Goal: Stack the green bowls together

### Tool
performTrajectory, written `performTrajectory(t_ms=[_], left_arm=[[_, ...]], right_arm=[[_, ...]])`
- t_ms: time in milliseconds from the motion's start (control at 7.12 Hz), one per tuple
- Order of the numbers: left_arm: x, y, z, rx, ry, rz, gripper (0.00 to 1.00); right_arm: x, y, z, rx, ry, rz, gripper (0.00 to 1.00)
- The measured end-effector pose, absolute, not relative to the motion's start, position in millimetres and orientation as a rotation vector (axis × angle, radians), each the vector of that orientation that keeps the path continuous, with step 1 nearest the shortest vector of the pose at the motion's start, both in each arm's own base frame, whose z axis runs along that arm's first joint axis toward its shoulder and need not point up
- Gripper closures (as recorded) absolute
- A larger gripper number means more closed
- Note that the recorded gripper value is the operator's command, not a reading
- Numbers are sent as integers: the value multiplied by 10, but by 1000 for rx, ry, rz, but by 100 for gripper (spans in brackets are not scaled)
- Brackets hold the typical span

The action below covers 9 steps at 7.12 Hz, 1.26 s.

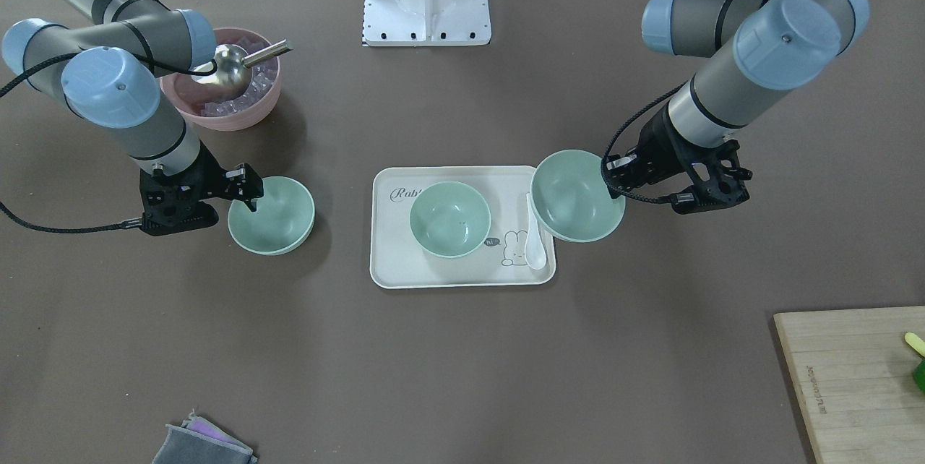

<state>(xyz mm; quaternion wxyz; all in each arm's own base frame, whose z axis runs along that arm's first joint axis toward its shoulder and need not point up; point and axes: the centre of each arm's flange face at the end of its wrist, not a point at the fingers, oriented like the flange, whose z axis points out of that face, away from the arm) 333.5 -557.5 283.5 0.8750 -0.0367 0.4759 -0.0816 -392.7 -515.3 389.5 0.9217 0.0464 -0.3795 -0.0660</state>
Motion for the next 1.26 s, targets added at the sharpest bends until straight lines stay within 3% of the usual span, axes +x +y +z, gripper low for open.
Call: performTrajectory(t_ms=[281,562,1265], left_arm=[[3337,-5577,2840,-77,993,-171,100],[3339,-5579,2843,-78,992,-171,100],[3396,-5572,2772,-79,985,-221,100]], right_arm=[[-4091,-5165,3917,75,-771,-129,55],[-4138,-5154,3941,67,-768,-134,99],[-3829,-5437,3604,59,-846,-99,100]])
